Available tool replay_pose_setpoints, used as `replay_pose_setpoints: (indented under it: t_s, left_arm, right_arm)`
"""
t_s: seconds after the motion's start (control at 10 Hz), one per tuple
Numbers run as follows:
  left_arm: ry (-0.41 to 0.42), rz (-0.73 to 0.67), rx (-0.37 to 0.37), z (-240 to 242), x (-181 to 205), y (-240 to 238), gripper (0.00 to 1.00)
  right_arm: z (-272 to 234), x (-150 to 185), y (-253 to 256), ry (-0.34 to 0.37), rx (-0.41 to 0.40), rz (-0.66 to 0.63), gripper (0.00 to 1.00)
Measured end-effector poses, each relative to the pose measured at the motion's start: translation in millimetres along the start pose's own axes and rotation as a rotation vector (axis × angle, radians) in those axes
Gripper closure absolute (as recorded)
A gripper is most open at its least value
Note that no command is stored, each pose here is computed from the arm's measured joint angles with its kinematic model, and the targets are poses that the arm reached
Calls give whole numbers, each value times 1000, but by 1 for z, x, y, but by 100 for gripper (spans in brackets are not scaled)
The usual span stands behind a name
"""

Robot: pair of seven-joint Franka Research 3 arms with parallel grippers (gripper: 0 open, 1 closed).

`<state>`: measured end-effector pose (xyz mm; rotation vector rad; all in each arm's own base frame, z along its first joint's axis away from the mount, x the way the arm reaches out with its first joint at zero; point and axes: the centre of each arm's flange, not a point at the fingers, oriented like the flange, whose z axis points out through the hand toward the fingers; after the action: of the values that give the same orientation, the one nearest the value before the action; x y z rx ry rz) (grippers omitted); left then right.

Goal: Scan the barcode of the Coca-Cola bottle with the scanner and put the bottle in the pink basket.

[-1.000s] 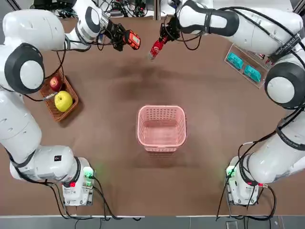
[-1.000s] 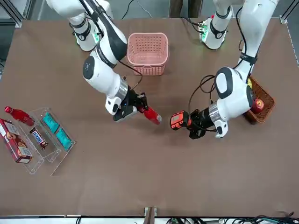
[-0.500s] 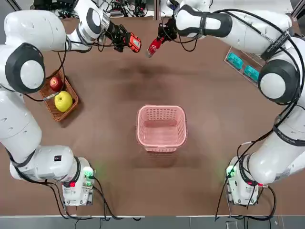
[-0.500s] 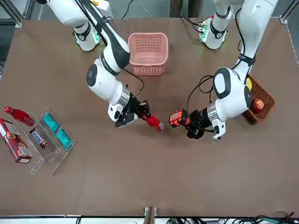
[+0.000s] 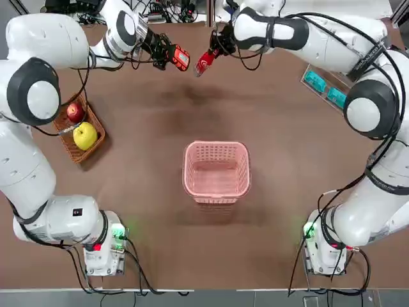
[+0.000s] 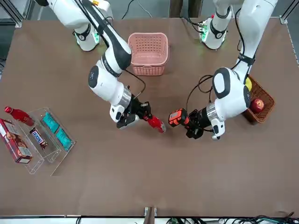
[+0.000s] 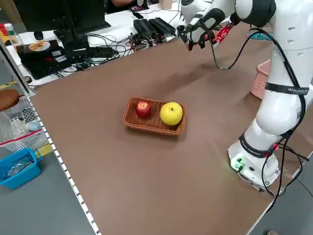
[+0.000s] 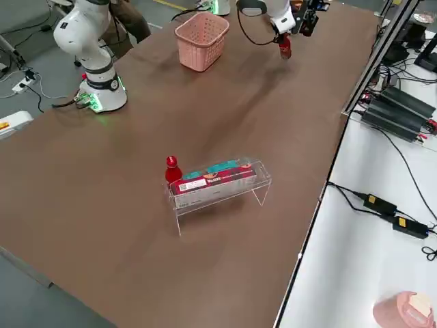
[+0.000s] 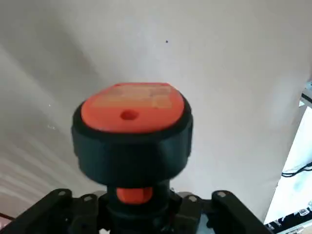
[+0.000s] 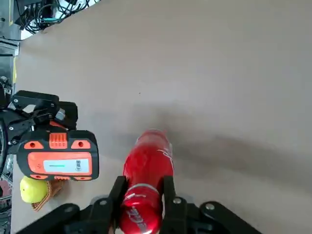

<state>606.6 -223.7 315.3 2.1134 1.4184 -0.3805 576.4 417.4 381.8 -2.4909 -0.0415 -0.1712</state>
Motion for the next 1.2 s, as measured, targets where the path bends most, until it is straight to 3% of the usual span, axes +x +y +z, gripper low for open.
replay_pose_setpoints:
  t_s: [1.2]
  left_arm:
    - [-45,25,-27,2,1,-1,91]
  right_arm:
    - [-4,3,-7,8,19,25,65]
